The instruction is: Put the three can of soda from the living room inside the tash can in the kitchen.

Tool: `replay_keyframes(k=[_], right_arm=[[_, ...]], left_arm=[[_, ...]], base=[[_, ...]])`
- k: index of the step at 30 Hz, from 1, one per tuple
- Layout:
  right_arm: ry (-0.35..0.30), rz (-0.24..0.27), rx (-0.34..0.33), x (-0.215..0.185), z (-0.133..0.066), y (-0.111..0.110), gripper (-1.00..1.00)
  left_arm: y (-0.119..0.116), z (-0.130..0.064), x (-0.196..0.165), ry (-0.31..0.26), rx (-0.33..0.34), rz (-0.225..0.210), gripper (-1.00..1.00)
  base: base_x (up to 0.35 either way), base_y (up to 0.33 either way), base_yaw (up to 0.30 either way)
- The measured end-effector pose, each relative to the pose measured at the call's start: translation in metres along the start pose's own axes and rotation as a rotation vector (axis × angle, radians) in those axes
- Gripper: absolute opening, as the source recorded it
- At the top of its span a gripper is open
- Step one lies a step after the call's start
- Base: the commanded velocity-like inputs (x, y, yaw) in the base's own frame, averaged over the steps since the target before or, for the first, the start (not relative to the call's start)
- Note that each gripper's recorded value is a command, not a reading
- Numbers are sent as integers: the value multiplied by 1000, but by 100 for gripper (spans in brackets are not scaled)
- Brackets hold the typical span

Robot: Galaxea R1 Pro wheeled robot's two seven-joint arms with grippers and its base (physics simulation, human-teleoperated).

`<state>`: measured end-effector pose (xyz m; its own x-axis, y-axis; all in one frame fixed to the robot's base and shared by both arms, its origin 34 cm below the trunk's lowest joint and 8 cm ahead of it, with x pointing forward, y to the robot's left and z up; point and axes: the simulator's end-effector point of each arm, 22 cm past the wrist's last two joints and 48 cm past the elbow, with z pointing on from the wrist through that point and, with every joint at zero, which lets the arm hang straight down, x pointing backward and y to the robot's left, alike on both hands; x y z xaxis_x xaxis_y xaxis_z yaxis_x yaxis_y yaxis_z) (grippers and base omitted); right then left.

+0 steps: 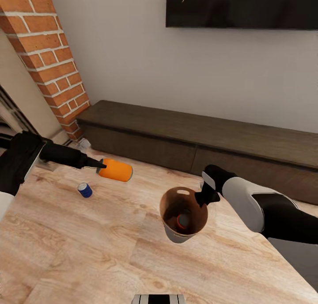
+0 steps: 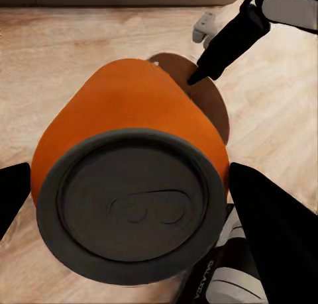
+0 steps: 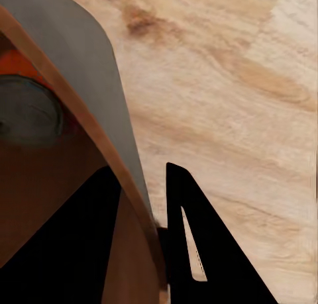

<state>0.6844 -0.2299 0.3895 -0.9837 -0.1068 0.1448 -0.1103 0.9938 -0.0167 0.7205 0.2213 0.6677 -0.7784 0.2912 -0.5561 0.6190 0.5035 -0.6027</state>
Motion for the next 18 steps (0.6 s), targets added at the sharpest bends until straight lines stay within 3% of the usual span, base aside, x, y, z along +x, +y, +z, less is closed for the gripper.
replay_keyframes(k=[6, 7, 8, 9, 13, 15, 18], right_arm=[[-21, -64, 3, -9, -19, 31, -100], [-30, -65, -8, -12, -24, 38, -100], [-43, -72, -14, -17, -29, 44, -100], [-44, -66, -30, -17, -32, 50, -100], [-50, -75, -39, -19, -43, 58, -100], [-53, -92, -19, -21, -48, 57, -100], [-62, -99, -12, -24, -57, 57, -100]], left_arm=[[-27, -1, -23, -1, 8, 84, -100], [-36, 7, -27, 3, 27, 100, -100], [-52, 32, -25, 46, 60, 127, -100], [-56, 39, -23, 67, 66, 134, -100], [-65, 65, -12, 163, 53, 166, -100], [-71, 88, -8, 218, 32, 196, -100], [-78, 104, -11, 255, 5, 227, -100]], base=[[0, 0, 0], [0, 0, 0], [0, 0, 0], [0, 0, 0], [0, 0, 0], [0, 0, 0], [0, 0, 0]])
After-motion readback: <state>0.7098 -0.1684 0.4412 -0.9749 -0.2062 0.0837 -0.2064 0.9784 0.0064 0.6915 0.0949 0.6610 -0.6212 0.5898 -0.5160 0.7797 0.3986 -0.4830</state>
